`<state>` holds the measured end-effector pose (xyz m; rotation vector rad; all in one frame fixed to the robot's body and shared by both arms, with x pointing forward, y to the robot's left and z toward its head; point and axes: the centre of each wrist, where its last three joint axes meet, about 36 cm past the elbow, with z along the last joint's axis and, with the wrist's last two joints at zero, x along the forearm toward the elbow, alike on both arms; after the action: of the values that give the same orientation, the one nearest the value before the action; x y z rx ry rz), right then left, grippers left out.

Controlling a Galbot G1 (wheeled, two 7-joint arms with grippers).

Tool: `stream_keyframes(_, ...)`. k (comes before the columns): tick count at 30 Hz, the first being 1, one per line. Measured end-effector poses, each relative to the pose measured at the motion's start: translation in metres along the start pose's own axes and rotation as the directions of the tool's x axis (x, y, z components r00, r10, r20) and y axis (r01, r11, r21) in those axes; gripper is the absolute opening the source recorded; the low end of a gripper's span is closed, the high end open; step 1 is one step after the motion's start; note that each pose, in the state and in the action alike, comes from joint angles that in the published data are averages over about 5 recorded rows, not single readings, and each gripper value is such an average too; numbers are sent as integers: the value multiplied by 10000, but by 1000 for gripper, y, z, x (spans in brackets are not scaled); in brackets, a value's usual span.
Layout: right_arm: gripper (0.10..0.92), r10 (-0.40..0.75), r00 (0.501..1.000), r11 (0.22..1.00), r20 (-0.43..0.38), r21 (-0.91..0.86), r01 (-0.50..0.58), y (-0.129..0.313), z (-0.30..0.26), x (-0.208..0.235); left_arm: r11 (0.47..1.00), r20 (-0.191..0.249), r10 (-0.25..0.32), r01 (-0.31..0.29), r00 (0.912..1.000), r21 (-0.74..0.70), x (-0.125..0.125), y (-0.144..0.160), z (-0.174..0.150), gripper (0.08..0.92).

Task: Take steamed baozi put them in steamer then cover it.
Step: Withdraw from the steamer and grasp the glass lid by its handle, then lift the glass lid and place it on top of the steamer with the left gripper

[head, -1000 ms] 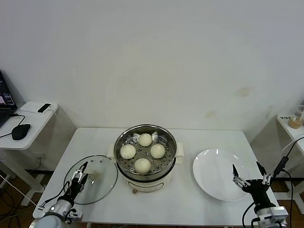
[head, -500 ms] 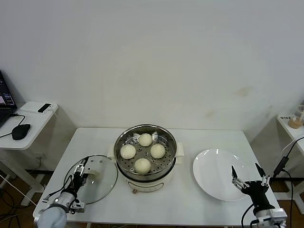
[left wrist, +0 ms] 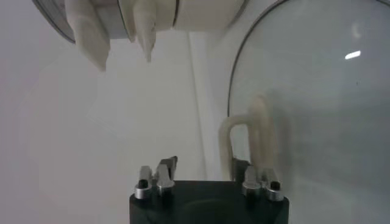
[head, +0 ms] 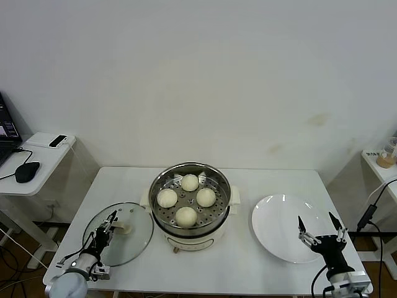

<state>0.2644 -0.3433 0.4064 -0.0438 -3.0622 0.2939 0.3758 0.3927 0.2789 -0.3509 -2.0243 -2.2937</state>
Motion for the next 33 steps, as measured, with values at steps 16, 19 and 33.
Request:
stream_keyframes(16, 823, -281, 9996, 9996, 85, 83, 280, 3, -3, -3, 9956, -379, -827, 843, 9959, 412, 13, -1, -8, 132)
stream_keyframes(19, 823, -332, 9994, 9994, 133, 101, 331, 3, -5, -4, 9930, -612, -1062, 1090, 9925, 458, 21, 2, -11, 132)
stream_keyframes(33, 823, -705, 9968, 9974, 372, 195, 698, 5, -15, -11, 9804, -2171, -1953, 1961, 9564, -184, 61, 52, -10, 132)
